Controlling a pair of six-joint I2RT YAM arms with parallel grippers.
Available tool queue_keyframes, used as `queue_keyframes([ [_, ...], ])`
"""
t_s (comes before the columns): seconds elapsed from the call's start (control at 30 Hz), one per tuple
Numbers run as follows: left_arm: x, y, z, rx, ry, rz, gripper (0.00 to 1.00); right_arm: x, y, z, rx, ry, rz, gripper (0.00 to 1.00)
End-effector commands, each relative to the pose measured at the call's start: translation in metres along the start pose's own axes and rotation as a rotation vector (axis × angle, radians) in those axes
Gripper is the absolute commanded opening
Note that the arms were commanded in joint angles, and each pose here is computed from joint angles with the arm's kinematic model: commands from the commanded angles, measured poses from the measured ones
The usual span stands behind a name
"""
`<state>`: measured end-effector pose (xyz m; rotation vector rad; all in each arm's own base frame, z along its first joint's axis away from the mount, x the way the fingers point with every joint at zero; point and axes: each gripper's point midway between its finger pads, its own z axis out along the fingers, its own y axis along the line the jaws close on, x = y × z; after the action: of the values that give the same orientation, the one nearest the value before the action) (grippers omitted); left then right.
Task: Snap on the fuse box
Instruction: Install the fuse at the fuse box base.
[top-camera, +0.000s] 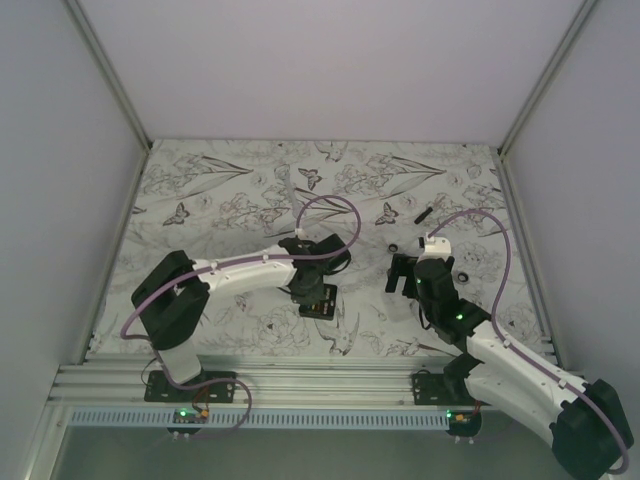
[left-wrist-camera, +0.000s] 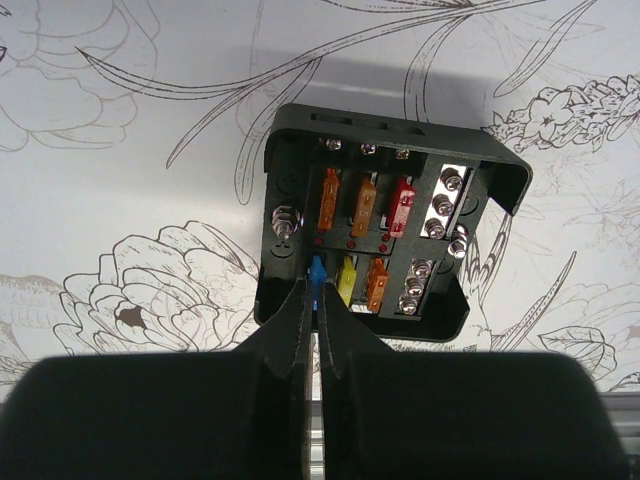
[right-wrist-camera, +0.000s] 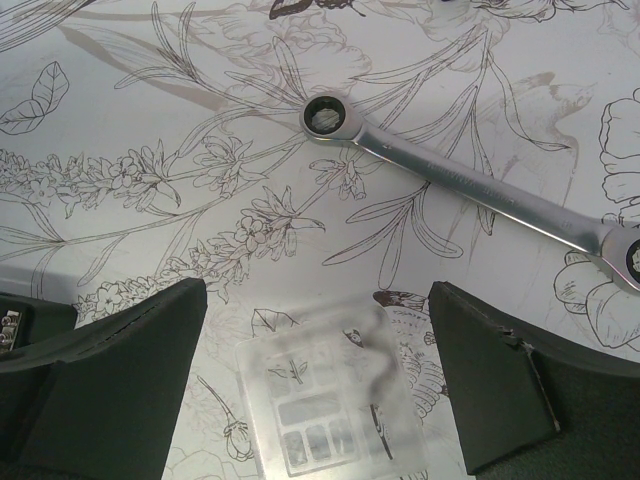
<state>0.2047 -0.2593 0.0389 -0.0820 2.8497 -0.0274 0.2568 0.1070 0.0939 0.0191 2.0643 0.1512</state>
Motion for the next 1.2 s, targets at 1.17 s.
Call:
queue_keyframes([
  [1.17, 0.064, 0.077, 0.066, -0.334, 0.218, 0.063, 0.0, -0.02, 0.006, -0.001, -0.018, -0.052, 0.019, 1.0],
])
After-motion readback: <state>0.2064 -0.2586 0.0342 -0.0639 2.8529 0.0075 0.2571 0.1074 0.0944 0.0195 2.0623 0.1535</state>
